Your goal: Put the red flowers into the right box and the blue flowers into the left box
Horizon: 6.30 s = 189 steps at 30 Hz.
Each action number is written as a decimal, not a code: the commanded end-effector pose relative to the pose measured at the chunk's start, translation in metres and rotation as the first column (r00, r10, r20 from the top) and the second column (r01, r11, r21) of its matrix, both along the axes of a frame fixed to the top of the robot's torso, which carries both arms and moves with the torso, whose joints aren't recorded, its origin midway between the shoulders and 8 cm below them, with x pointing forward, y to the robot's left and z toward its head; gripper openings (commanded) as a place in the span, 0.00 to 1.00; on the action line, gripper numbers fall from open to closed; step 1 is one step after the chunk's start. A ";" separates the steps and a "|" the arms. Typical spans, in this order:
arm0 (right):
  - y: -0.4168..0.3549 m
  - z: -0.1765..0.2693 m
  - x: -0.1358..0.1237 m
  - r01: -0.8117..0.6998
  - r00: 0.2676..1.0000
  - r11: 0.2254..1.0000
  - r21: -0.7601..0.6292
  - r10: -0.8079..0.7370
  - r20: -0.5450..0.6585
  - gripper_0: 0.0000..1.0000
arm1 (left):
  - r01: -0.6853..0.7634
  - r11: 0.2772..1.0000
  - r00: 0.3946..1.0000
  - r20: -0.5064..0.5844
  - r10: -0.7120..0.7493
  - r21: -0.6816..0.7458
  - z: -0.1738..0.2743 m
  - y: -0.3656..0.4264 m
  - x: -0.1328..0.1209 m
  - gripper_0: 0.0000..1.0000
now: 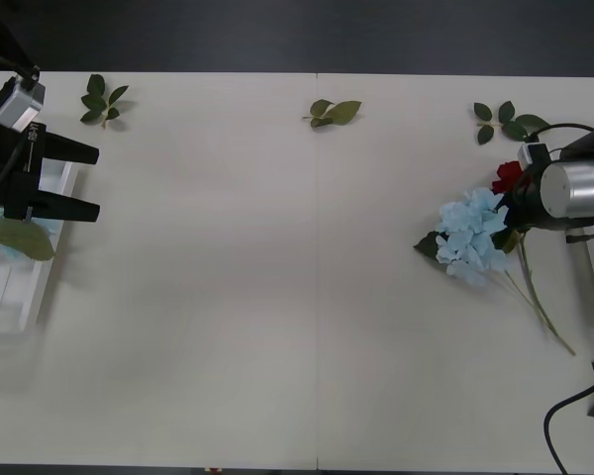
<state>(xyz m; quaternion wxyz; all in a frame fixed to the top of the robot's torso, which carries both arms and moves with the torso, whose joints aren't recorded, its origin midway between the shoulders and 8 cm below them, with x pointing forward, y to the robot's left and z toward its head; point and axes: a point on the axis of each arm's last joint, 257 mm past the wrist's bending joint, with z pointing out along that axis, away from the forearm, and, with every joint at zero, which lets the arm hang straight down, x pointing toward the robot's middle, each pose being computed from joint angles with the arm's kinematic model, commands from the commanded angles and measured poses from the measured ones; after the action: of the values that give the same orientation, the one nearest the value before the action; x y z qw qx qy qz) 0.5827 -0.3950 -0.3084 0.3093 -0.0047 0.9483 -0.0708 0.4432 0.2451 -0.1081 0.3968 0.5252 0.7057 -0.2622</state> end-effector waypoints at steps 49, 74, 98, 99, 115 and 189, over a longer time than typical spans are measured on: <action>0.034 0.150 -0.022 -0.369 0.929 0.760 0.534 0.285 0.237 1.00 | 0.025 0.999 0.996 0.080 -0.027 0.024 0.021 -0.001 0.008 1.00; -0.019 0.143 -0.035 -0.076 0.994 0.878 0.472 0.103 -0.031 1.00 | 0.025 0.999 0.996 0.080 -0.027 0.024 0.021 -0.001 0.008 1.00; -0.034 0.086 -0.018 0.134 0.986 0.966 0.222 -0.107 -0.127 1.00 | 0.025 0.999 0.996 0.080 -0.027 0.024 0.021 -0.001 0.008 1.00; -0.033 0.082 -0.017 0.137 0.986 0.965 0.224 -0.110 -0.128 1.00 | 0.025 0.999 0.996 0.080 -0.027 0.024 0.021 -0.001 0.008 1.00; -0.019 0.050 -0.015 0.082 0.988 0.984 0.155 -0.061 -0.141 1.00 | 0.025 0.999 0.996 0.080 -0.027 0.024 0.021 -0.001 0.008 1.00; -0.077 0.136 -0.021 -0.193 0.980 0.981 -0.007 0.193 -0.043 0.07 | 0.025 0.999 0.996 0.080 -0.027 0.024 0.021 -0.001 0.008 1.00</action>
<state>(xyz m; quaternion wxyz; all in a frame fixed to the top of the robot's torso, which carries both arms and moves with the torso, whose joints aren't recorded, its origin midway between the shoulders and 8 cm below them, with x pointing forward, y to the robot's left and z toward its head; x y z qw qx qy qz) 0.5633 -0.4599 -0.1910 0.2846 -0.0916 0.9534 -0.0403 0.4433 0.2451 -0.1080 0.3969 0.5252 0.7056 -0.2622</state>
